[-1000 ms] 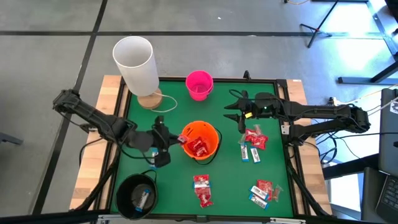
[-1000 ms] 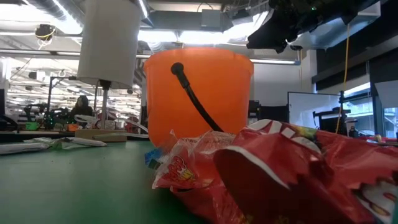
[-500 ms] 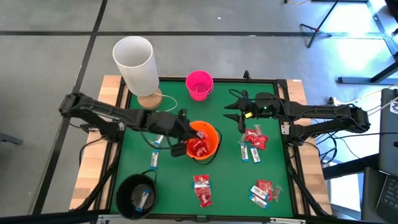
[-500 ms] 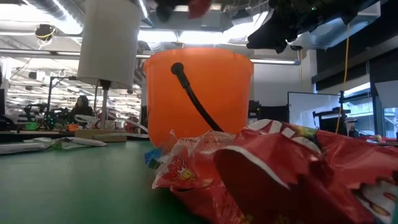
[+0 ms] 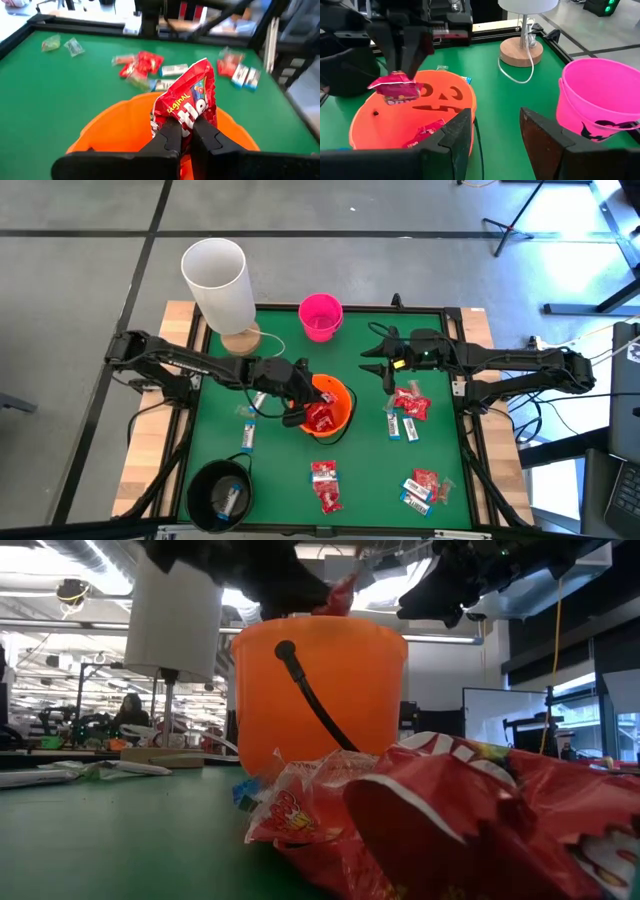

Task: Sort candy
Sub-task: Put the red candy into the orange bucket

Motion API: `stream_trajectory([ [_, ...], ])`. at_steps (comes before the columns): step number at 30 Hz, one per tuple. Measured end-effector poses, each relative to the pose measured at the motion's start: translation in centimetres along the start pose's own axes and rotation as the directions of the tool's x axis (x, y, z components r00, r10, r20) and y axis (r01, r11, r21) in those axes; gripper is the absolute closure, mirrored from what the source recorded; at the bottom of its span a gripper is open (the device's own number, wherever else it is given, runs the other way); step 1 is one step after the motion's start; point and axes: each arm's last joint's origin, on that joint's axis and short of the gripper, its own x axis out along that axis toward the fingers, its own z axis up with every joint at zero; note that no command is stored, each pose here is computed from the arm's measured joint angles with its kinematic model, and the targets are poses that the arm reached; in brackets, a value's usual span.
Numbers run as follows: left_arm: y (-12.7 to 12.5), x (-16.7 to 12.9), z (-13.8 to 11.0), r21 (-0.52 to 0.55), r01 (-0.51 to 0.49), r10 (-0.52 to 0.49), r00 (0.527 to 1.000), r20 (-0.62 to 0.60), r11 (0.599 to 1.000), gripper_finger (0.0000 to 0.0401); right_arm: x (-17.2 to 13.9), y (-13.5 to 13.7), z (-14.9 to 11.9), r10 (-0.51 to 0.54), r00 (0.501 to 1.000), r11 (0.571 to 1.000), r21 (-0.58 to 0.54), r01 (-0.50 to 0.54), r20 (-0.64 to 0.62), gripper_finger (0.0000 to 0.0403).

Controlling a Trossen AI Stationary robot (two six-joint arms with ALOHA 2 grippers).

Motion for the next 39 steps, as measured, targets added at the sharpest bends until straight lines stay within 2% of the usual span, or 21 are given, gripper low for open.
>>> stream_trajectory([
  [5, 0.2, 0.0, -0.5, -0.018, 0.015, -0.013, 0.997, 0.073, 1.000, 0.0401, 0.0, 0.0, 0.0, 0.000, 1.000, 1.000, 0.007, 0.000, 0.000, 0.0238],
  [17, 0.3, 0.0, -0.9, -0.066, 0.005, -0.004, 1.000, 0.028, 0.998, 0.0397, 0.0, 0.0, 0.1, 0.000, 1.000, 1.000, 0.015, 0.000, 0.008, 0.0238],
  [28, 0.4, 0.0, -1.2, -0.087, -0.009, 0.009, 1.000, -0.001, 0.996, 0.0275, 0.0, 0.0, 0.1, -0.003, 1.000, 1.000, 0.015, 0.002, 0.008, 0.0238],
  [39, 0.4, 0.0, -1.3, -0.116, -0.011, 0.010, 1.000, -0.009, 0.993, 0.0205, 0.0, -0.2, 0.1, -0.053, 0.999, 0.999, 0.014, 0.053, 0.009, 0.0238],
])
